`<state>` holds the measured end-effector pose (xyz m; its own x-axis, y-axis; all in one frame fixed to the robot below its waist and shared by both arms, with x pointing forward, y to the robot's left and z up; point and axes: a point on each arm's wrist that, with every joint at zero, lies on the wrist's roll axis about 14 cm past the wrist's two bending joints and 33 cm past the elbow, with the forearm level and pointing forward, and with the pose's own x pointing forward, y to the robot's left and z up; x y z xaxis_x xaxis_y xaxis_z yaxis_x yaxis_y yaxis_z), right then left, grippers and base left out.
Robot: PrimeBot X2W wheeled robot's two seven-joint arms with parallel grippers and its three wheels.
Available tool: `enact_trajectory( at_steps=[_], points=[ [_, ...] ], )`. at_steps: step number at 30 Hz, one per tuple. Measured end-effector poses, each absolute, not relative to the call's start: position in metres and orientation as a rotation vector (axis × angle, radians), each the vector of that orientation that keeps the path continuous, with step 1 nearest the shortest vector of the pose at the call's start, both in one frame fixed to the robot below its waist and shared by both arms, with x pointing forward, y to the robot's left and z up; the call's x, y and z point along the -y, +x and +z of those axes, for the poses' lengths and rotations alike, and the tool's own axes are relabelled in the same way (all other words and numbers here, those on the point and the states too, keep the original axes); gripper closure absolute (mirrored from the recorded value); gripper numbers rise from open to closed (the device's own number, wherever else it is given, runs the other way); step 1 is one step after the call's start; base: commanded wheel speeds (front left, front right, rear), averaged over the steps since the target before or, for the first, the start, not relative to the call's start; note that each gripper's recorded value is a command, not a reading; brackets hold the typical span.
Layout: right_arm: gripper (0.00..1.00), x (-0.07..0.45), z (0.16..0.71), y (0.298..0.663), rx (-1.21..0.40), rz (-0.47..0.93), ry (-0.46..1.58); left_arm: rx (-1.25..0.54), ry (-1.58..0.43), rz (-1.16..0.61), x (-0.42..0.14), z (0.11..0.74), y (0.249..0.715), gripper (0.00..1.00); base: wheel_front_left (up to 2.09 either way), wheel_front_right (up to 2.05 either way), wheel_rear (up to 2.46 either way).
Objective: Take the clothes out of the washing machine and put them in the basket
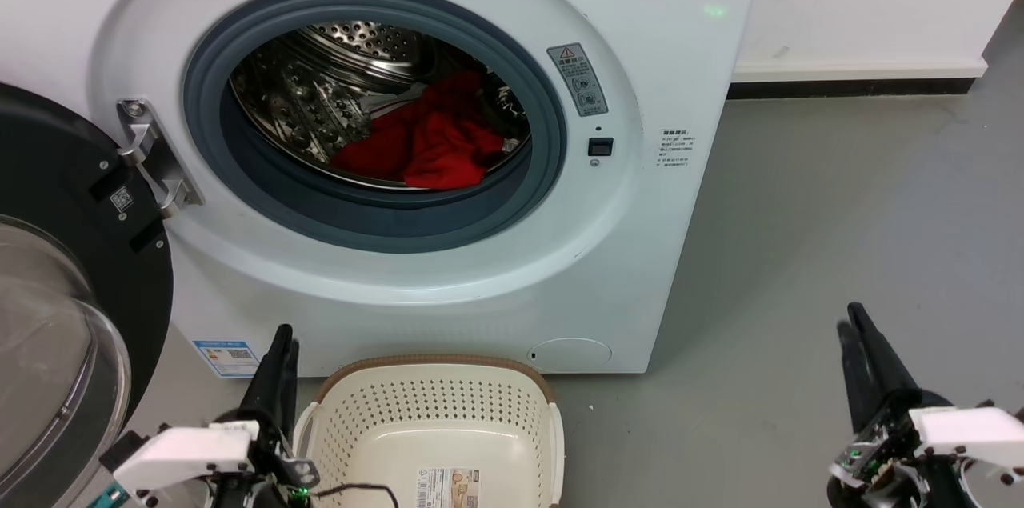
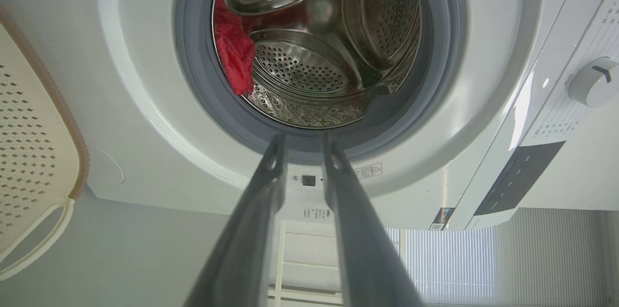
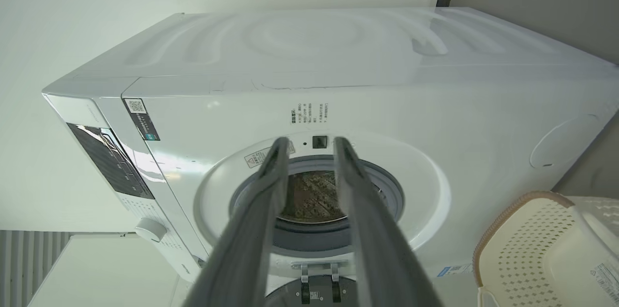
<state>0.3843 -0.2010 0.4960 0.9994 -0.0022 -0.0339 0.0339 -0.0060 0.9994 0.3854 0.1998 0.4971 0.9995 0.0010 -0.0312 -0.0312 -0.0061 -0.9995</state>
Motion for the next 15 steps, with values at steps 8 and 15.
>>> enact_trajectory(
  at_steps=[8,15],
  points=[
    [0.00,0.197,0.490,0.380,-0.034,-0.048,1.555,-0.056,-1.569,0.036,-0.188,0.488,0.381,0.00,0.00,0.00,0.00],
    [0.00,0.196,0.492,0.378,-0.021,-0.050,1.480,-0.038,-1.506,0.024,-0.185,0.494,0.383,0.00,0.00,0.00,0.00]
  ],
)
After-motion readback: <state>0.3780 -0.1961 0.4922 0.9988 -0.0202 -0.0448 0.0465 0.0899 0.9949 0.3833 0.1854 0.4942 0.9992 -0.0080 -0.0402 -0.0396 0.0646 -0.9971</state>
